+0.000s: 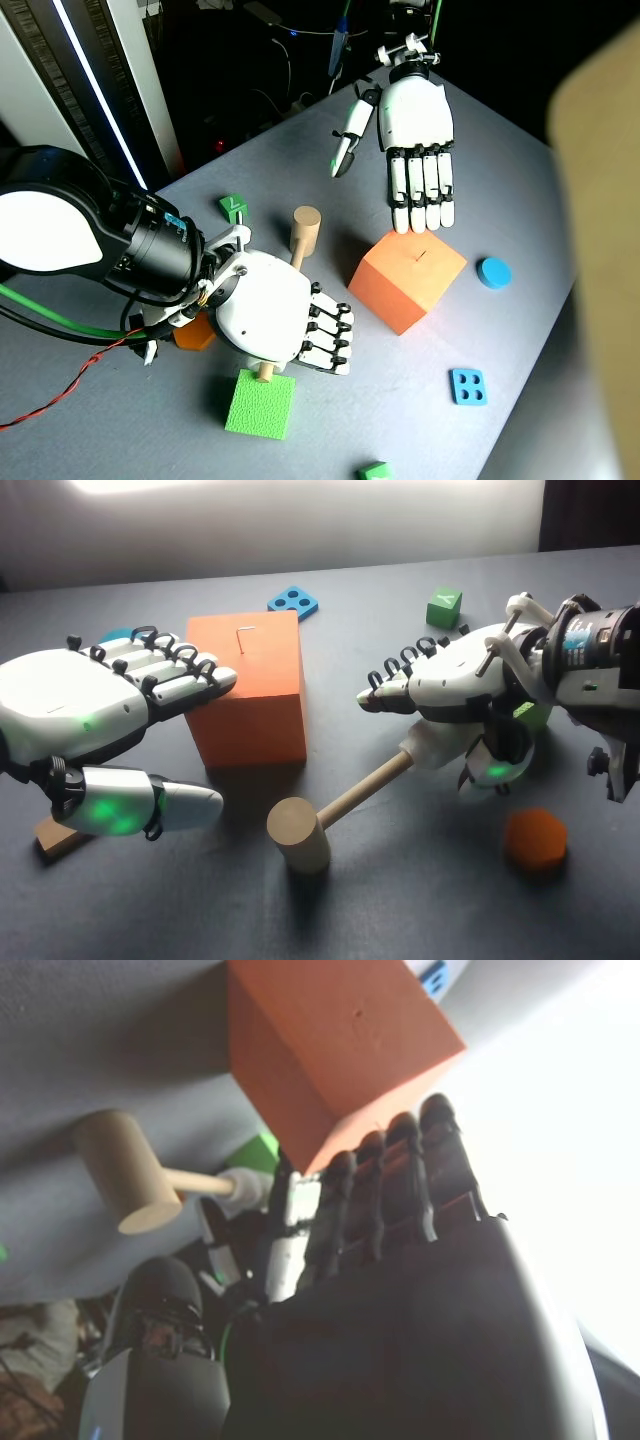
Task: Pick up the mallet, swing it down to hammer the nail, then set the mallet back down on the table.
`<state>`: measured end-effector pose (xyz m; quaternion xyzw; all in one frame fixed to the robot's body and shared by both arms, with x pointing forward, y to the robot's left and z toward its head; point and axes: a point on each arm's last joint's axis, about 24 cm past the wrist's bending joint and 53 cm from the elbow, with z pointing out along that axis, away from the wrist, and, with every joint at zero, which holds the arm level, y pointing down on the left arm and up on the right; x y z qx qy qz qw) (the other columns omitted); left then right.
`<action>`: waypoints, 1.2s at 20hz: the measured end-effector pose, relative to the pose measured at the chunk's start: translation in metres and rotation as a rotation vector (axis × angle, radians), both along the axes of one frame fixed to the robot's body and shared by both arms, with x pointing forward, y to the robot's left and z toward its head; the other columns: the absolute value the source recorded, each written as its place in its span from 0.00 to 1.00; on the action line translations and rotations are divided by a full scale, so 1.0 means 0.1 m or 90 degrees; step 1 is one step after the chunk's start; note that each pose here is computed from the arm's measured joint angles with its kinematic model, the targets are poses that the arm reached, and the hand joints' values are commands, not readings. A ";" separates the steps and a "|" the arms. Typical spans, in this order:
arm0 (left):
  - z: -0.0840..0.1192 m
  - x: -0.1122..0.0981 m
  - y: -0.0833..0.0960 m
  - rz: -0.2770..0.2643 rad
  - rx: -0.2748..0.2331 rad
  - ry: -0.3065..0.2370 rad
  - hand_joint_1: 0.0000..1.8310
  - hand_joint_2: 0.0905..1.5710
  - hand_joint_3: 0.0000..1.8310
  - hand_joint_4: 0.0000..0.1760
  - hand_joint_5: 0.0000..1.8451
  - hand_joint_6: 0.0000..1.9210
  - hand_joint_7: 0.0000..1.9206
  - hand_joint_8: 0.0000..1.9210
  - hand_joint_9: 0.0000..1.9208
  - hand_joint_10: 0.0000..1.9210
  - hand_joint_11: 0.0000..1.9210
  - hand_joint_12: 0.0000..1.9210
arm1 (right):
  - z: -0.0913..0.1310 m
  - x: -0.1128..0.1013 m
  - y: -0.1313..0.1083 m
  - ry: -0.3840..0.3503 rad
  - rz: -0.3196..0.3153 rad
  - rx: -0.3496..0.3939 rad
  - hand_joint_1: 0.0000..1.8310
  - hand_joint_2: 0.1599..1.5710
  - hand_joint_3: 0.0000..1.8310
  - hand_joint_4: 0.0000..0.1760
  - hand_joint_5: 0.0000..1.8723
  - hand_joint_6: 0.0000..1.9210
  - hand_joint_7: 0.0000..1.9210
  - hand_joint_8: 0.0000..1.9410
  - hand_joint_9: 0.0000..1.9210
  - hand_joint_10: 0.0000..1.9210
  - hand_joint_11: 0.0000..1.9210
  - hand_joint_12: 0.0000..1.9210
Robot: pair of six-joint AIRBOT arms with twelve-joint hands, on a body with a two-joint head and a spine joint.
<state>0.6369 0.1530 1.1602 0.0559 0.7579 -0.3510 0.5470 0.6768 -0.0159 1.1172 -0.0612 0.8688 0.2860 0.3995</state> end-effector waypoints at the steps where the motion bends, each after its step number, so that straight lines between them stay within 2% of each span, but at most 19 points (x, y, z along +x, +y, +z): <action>1: 0.00 0.00 -0.01 -0.001 -0.004 0.000 0.00 0.73 0.00 0.00 0.00 0.00 0.00 0.00 0.00 0.00 0.00 0.00 | -0.02 -0.01 0.01 0.002 0.001 -0.002 0.66 0.58 0.00 0.00 0.00 0.00 0.00 0.00 0.00 0.00 0.00 0.00; 7: -0.02 0.02 -0.01 0.004 -0.014 0.004 0.00 0.73 0.00 0.00 0.00 0.00 0.00 0.00 0.00 0.00 0.00 0.00 | -0.20 -0.05 0.04 0.014 0.010 -0.019 0.67 0.57 0.00 0.00 0.00 0.00 0.00 0.00 0.00 0.00 0.01 0.01; 12: -0.07 0.00 -0.01 0.004 -0.014 0.009 0.00 0.74 0.01 0.00 0.00 0.00 0.00 0.00 0.00 0.00 0.00 0.00 | -0.21 -0.03 0.01 0.008 0.008 -0.026 0.66 0.59 0.00 0.00 0.00 0.00 0.00 0.00 0.00 0.00 0.02 0.01; 21: -0.11 -0.01 -0.02 0.011 -0.035 0.017 0.00 0.75 0.01 0.00 0.00 0.00 0.00 0.00 0.00 0.00 0.00 0.00 | -0.22 -0.02 0.00 0.008 0.008 -0.026 0.69 0.59 0.00 0.00 0.00 0.00 0.00 0.00 0.00 0.00 0.01 0.02; 24: -0.11 -0.01 -0.01 0.013 -0.038 0.018 0.00 0.75 0.01 0.00 0.00 0.00 0.00 0.00 0.00 0.00 0.00 0.00 | -0.22 -0.02 0.00 0.008 0.008 -0.026 0.72 0.62 0.00 0.00 0.03 0.00 0.01 0.00 0.01 0.00 0.00 0.13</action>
